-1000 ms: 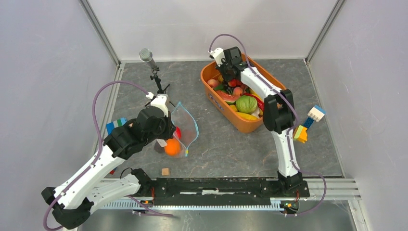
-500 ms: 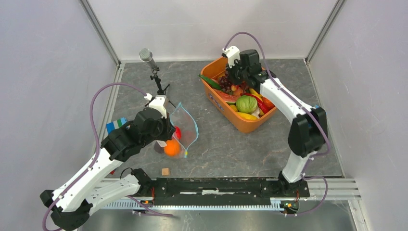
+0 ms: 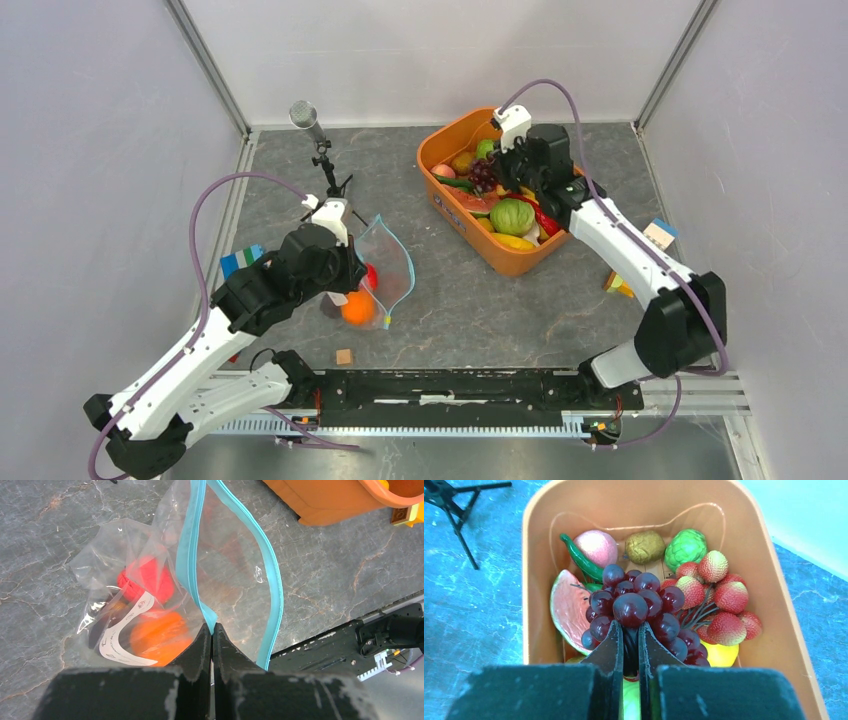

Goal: Place the food in the zip-top bag and seal the zipper

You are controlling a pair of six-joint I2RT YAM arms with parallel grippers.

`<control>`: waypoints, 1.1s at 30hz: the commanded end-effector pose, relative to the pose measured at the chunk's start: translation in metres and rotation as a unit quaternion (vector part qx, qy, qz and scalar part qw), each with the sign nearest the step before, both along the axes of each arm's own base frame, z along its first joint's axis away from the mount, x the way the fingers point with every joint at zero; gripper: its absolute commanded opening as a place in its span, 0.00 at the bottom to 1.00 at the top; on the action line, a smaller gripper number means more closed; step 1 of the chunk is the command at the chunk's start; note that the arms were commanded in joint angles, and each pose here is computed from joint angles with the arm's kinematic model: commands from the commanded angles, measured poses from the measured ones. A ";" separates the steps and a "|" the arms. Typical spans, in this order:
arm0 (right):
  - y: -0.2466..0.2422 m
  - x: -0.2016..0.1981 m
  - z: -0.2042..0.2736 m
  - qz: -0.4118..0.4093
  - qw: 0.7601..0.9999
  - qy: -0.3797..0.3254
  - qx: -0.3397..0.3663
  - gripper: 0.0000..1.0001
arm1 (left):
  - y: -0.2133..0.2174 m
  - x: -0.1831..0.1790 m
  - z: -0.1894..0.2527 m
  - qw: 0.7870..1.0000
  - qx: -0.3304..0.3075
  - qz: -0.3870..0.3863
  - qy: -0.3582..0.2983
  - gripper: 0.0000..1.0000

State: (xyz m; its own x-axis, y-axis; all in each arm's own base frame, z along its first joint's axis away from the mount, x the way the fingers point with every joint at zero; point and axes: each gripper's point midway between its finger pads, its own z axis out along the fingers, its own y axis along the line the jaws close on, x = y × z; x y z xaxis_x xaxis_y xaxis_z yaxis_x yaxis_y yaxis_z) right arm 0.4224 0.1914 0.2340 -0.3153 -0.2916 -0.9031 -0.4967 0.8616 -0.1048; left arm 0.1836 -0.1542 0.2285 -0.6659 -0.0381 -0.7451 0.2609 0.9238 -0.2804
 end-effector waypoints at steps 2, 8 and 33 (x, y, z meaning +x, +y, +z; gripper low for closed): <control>0.008 -0.017 0.090 0.026 0.991 -0.104 0.085 0.00 | -0.009 0.005 0.007 1.000 -0.029 0.003 -0.006 0.02; 0.015 -0.047 0.119 0.061 0.980 -0.123 0.144 0.00 | -0.010 0.004 0.007 0.999 -0.034 0.002 -0.005 0.02; 0.117 -0.196 0.129 0.329 0.897 -0.073 0.286 0.00 | -0.018 0.006 0.006 0.999 -0.045 -0.005 -0.002 0.02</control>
